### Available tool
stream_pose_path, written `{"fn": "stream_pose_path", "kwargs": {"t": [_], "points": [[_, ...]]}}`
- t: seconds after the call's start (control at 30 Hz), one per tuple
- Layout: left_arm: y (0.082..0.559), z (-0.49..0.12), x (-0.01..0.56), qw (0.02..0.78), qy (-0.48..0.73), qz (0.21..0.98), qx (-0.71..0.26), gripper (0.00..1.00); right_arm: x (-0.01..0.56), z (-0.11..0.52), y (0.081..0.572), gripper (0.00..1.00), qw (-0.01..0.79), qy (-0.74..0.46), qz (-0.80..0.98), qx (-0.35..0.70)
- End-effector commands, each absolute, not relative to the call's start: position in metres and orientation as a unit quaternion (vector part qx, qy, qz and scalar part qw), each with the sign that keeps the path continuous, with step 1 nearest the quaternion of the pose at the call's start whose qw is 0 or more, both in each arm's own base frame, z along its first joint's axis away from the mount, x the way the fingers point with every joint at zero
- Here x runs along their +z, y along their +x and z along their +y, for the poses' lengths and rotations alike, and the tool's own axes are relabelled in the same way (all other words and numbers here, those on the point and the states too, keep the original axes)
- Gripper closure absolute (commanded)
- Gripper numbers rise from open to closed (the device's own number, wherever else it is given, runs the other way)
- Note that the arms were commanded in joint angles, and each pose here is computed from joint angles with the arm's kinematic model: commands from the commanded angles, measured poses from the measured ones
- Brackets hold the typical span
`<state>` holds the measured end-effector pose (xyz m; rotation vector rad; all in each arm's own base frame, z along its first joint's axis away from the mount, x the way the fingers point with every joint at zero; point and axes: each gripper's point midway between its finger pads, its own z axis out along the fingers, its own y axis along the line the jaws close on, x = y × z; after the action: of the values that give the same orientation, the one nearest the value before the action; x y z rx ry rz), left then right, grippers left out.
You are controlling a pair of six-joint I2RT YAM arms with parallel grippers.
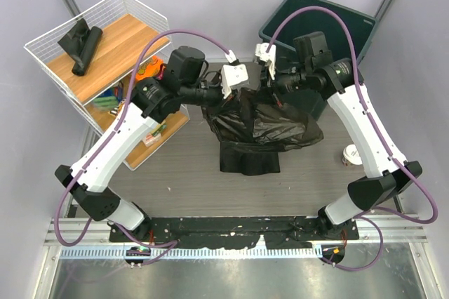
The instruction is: Put the trash bags into the trash bin
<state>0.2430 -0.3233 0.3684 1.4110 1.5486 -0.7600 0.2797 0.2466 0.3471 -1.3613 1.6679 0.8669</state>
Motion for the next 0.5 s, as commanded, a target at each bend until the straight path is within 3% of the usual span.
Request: {"fn": "stream_pose_path", "kwargs": {"t": [0.0, 0.1, 0.2, 0.27, 0.37, 0.47], "points": [[0.257, -0.318, 0.394, 0.500, 0.542, 0.616, -0.277, 0.89, 0.362, 0.239, 0.286, 0.99, 0.433, -0.525, 0.667, 0.303], [0.262, -0.314, 0.398, 0.514, 0.529, 0.622, -0.263, 0.69, 0.365, 0.224, 0.303, 0.99, 0.457, -0.496, 0.696, 0.246], [0.262, -0.310, 0.403, 0.520, 0.513, 0.630, -0.262, 0.29, 0.372, 0.214, 0.308, 0.99, 0.468, -0.468, 0.717, 0.220], [0.264, -0.306, 0.406, 0.525, 0.500, 0.639, -0.257, 0.13, 0.379, 0.210, 0.311, 0.99, 0.477, -0.450, 0.725, 0.210], [0.264, -0.299, 0.410, 0.530, 0.484, 0.649, -0.250, 0.00, 0.391, 0.203, 0.320, 0.99, 0.492, -0.409, 0.743, 0.194], [0.265, -0.291, 0.411, 0.533, 0.466, 0.665, -0.238, 0.00, 0.394, 0.201, 0.326, 0.99, 0.496, -0.388, 0.754, 0.187]]}}
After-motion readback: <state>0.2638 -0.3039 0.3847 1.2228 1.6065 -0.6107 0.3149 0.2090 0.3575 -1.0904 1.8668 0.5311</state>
